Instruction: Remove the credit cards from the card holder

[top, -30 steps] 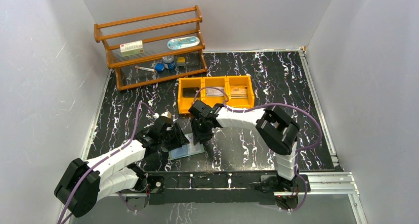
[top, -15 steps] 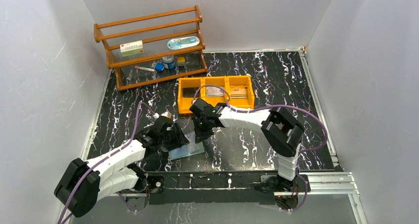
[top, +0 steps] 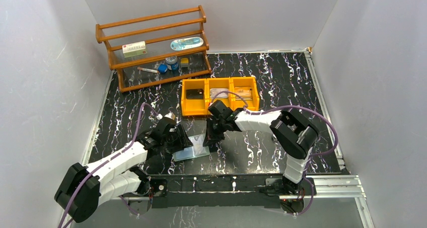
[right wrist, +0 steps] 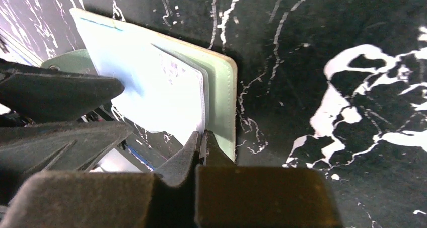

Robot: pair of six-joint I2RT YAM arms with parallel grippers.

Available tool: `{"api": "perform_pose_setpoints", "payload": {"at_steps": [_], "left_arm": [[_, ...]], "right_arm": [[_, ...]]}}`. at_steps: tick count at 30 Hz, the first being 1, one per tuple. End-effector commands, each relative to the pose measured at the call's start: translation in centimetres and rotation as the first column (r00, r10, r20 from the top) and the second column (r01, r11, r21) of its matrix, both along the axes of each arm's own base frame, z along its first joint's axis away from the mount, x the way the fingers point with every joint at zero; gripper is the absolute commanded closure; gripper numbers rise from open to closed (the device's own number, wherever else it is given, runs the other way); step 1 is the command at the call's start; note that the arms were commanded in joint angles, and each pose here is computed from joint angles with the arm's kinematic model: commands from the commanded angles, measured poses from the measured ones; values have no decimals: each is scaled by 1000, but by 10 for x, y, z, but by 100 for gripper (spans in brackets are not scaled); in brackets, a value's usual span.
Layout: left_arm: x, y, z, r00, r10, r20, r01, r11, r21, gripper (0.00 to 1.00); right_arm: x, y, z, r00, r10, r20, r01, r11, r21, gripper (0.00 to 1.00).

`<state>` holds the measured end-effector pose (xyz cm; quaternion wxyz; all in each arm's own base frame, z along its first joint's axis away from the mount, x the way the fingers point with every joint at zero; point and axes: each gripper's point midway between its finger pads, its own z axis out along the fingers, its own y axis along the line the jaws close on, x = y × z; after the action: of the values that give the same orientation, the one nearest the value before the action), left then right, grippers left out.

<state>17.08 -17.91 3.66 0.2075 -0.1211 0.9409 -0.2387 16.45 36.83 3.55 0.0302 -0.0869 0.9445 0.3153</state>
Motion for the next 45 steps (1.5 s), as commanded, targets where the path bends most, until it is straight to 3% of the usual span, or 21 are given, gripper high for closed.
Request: {"api": "perform_pose_setpoints", "payload": {"at_steps": [1,9,27,32,40,45], "left_arm": [[7,-16,23,995,-88,53,90,995,-39,50],[10,-44,33,979,-196,55,201,972,-122,55],[-21,-6,-53,966,-98,-238,121,989,83,66],[-30,4,-68,968,-33,-251,58,994,95,60],[-38,-15,-78,960,-81,-269,74,997,-37,58],[-40,-36,-71,960,-130,-249,86,980,-180,64]], "right_arm": [[4,5,-1,998,-48,-42,51,996,69,100],[8,-14,-14,987,-150,-61,152,988,32,100],[1,-17,-27,985,-143,-101,145,989,15,100],[-3,-23,-36,976,-163,-141,166,986,8,100],[-5,-58,-68,975,-190,-114,172,973,-151,99],[-9,-68,-81,978,-173,-114,148,969,-199,96]]}}
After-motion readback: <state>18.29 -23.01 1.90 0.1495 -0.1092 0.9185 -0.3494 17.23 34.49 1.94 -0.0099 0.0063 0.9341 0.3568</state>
